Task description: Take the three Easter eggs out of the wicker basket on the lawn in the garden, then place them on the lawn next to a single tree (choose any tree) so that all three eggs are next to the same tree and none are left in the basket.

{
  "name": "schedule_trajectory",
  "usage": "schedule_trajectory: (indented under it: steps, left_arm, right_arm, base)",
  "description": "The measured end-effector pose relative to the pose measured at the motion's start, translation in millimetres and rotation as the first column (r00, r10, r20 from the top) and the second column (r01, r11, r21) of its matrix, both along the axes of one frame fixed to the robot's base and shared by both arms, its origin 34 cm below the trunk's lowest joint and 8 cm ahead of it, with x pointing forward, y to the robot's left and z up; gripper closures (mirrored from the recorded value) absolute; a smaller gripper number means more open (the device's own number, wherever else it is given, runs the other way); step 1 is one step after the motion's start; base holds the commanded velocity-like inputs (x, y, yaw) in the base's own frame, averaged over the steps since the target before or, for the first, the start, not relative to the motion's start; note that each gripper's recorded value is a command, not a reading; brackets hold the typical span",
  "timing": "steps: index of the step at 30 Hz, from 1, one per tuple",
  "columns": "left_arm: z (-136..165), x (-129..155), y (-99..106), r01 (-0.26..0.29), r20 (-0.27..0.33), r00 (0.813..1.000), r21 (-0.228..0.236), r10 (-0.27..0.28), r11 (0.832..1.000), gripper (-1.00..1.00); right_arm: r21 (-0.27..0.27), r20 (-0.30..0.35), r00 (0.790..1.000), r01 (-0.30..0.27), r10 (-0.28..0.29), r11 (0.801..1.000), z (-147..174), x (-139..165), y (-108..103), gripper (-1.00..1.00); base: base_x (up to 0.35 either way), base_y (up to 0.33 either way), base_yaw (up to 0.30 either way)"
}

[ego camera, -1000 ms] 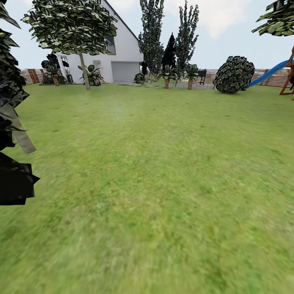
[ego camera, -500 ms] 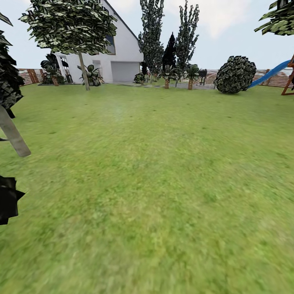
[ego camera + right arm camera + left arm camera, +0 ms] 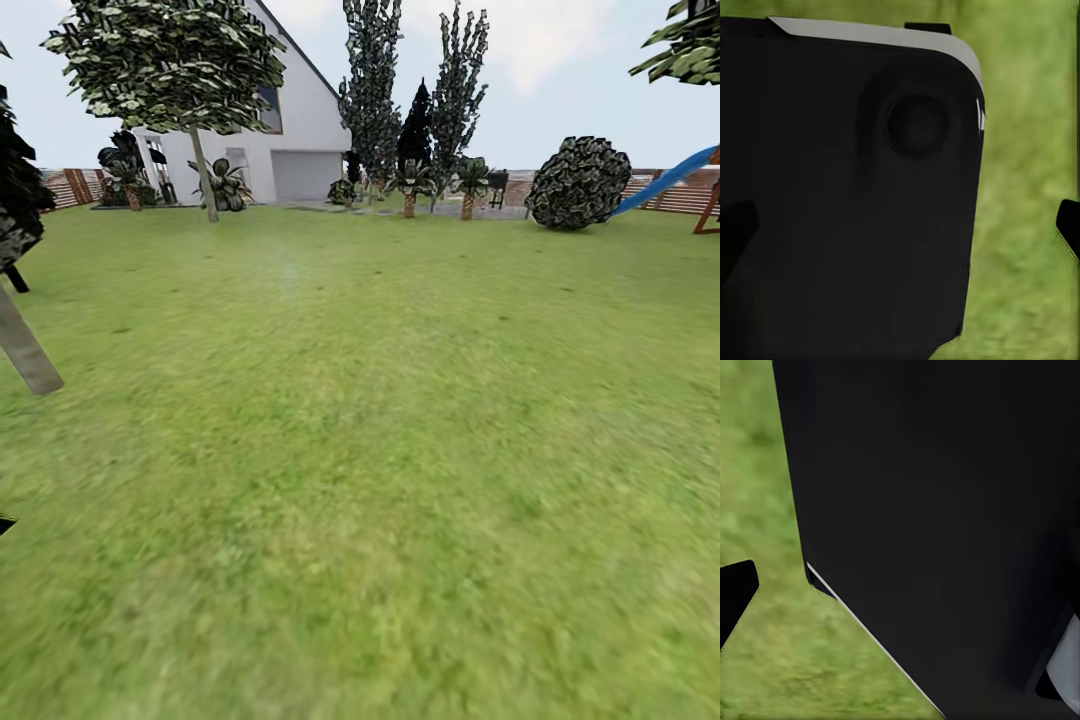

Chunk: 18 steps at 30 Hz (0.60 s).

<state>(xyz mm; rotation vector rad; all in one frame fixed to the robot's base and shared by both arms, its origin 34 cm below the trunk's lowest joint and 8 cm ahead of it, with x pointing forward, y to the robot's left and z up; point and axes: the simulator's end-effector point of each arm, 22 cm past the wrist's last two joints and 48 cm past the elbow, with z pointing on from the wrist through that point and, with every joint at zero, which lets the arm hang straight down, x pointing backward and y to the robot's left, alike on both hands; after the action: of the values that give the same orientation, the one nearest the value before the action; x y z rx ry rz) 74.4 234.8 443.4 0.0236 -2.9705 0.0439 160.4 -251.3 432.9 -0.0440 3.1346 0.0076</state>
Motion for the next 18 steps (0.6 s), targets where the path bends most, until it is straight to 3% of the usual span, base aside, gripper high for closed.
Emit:
schedule_trajectory:
  steps: [18]
  left_arm:
    - [-0.2,1.4,0.1,0.000,0.003,1.000,0.000,0.000,1.000,-1.00]
  right_arm:
    - [-0.002,0.005,1.000,0.004,-0.004,1.000,-0.1,1.9,-1.3,-1.00]
  base:
    - [0.325,0.000,0.000]
